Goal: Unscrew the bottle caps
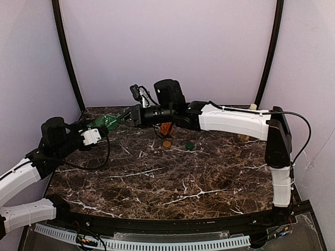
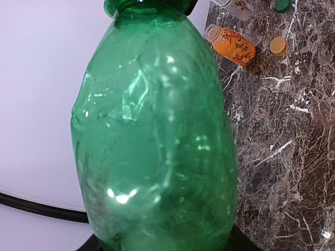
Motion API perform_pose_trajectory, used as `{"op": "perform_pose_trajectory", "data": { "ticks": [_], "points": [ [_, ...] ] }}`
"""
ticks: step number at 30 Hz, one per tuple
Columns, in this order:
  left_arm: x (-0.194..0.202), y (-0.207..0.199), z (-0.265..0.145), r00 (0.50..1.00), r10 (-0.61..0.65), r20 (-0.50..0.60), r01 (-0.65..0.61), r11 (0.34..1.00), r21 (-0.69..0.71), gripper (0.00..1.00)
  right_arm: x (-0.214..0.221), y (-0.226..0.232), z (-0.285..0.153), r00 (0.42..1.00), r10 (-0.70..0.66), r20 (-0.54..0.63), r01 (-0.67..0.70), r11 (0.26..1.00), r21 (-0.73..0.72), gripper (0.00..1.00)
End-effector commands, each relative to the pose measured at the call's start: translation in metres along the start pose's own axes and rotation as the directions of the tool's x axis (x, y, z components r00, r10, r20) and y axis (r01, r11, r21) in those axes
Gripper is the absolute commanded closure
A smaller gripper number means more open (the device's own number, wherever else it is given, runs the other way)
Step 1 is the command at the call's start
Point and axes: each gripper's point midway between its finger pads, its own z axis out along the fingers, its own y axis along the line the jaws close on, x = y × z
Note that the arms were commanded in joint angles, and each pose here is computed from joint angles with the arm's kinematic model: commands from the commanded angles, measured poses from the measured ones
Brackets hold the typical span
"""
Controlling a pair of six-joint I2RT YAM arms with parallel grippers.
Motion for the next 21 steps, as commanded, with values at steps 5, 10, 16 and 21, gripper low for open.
{"op": "perform_pose_trajectory", "data": {
  "ticks": [5, 10, 16, 21],
  "points": [
    [-0.004, -0.010, -0.003, 0.999, -0.011, 0.031, 0.010, 0.999, 0.031, 0.99, -0.013, 0.015, -0.005, 0.996, -0.081, 0.044, 0.082, 0.996, -0.020, 0.96],
    [-0.018, -0.036, -0.011, 0.993, -0.037, 0.114, 0.016, 0.984, 0.178, 0.99, -0.005, 0.026, -0.011, 0.970, -0.241, 0.026, 0.242, 0.969, -0.056, 1.00],
    [-0.039, -0.082, -0.041, 0.971, -0.153, 0.186, 0.047, 0.879, 0.474, 0.99, 0.041, 0.056, -0.017, 0.681, -0.732, -0.020, 0.729, 0.680, -0.077, 1.00],
    [-0.053, -0.103, -0.067, 0.945, -0.245, 0.217, 0.058, 0.778, 0.625, 0.99, 0.105, 0.079, -0.023, 0.276, -0.961, 0.011, 0.940, 0.267, -0.212, 1.00]
  ]
}}
